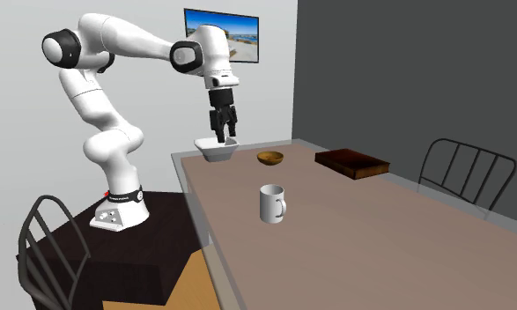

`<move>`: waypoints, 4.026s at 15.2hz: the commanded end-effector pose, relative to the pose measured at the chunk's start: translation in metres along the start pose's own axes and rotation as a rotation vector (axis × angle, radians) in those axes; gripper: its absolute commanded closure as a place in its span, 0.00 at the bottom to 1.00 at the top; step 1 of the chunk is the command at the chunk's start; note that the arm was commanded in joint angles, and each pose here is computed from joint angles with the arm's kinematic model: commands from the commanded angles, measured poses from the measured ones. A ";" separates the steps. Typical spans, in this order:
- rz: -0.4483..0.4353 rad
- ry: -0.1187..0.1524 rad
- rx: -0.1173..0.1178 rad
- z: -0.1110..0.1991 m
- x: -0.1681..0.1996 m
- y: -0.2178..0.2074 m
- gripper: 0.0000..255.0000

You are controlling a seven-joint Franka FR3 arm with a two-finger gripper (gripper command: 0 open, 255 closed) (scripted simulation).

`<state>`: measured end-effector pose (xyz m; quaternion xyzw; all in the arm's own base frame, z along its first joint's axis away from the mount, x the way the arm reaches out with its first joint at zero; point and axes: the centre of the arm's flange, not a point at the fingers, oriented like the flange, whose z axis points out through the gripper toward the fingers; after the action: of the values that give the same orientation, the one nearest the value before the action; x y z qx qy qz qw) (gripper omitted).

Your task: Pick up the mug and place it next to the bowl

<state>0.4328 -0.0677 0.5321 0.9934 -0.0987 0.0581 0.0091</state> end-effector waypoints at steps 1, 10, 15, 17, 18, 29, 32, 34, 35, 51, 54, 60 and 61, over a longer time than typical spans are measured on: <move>-0.007 -0.005 -0.002 0.020 0.019 -0.005 0.00; -0.037 -0.028 -0.012 0.109 0.101 -0.011 0.00; -0.053 -0.041 -0.017 0.160 0.146 -0.016 0.00; -0.054 -0.042 -0.017 0.168 0.148 -0.016 0.00; -0.054 -0.042 -0.017 0.173 0.148 -0.016 0.00; -0.054 -0.042 -0.017 0.203 0.147 -0.015 0.00; -0.054 -0.042 -0.017 0.203 0.147 -0.015 1.00; -0.054 -0.042 -0.017 0.203 0.147 -0.015 1.00; -0.054 -0.042 -0.017 0.203 0.147 -0.015 1.00; -0.054 -0.042 -0.017 0.150 0.153 -0.015 1.00; -0.054 -0.042 -0.017 0.135 0.155 -0.015 1.00; -0.054 -0.042 -0.017 0.103 0.158 -0.015 1.00; -0.054 -0.042 -0.017 0.098 0.159 -0.015 1.00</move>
<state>0.6018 -0.0865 0.4482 0.9966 -0.0724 0.0363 0.0171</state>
